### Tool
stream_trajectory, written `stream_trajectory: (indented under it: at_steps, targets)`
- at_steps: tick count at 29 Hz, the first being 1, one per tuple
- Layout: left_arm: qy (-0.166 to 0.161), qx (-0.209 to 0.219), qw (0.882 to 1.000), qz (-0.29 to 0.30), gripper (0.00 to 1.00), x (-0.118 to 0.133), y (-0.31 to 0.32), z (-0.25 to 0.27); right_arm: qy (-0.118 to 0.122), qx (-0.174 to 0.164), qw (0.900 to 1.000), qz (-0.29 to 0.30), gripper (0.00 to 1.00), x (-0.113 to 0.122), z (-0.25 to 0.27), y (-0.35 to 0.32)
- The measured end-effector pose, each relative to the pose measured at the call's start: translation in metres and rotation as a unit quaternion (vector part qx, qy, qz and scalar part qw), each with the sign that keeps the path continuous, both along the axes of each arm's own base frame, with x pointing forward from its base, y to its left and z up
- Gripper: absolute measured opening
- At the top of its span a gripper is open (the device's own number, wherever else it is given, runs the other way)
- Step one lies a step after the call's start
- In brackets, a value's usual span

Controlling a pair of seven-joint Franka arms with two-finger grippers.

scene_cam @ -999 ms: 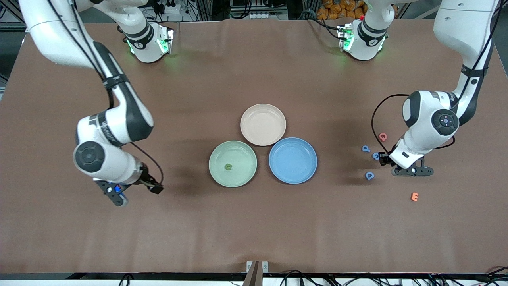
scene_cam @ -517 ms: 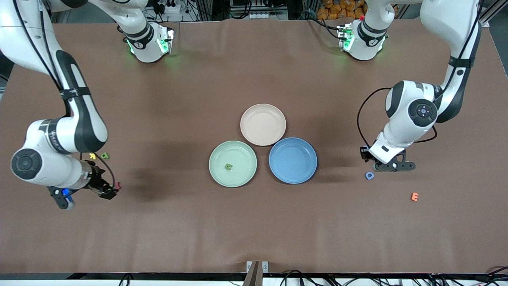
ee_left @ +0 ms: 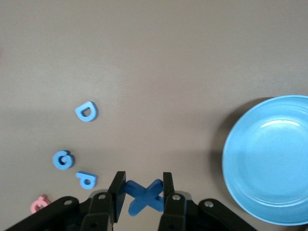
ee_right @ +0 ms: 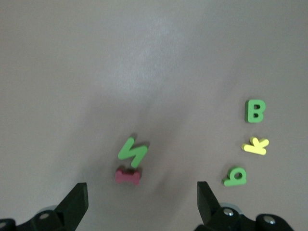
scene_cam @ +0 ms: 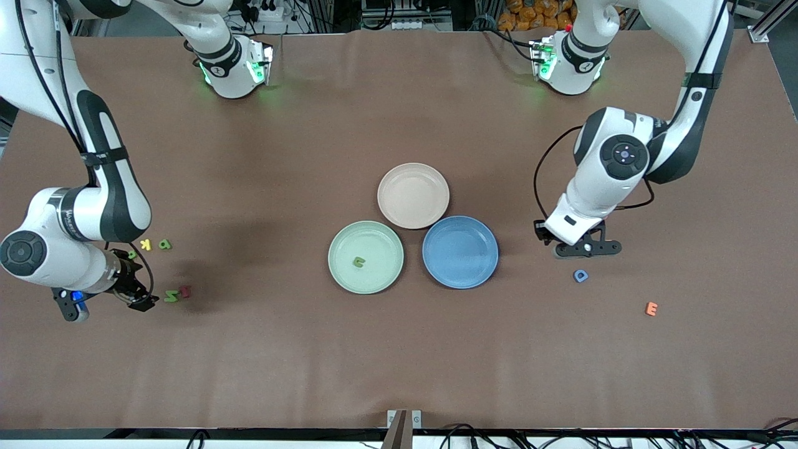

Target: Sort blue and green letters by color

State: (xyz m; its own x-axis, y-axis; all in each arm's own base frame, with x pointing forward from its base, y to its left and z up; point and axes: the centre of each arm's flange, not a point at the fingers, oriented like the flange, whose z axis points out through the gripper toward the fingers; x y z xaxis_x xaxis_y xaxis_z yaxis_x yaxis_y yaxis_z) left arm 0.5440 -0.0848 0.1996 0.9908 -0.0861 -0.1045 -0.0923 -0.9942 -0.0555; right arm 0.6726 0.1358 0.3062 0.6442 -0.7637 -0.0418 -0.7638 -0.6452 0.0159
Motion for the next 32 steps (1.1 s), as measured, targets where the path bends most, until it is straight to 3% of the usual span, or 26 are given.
stream_trajectory:
  at_steps: [21, 32]
  targets:
    - [-0.001, -0.005, 1.000, 0.006, 0.80, -0.007, 0.003, -0.008, 0.008, 0.005, 0.992, 0.127, 0.33, -0.057, -0.020, 0.178]
    - [-0.007, -0.007, 1.000, 0.013, 0.75, -0.008, 0.010, -0.012, -0.012, 0.033, 0.988, 0.153, 0.33, -0.069, -0.046, 0.228]
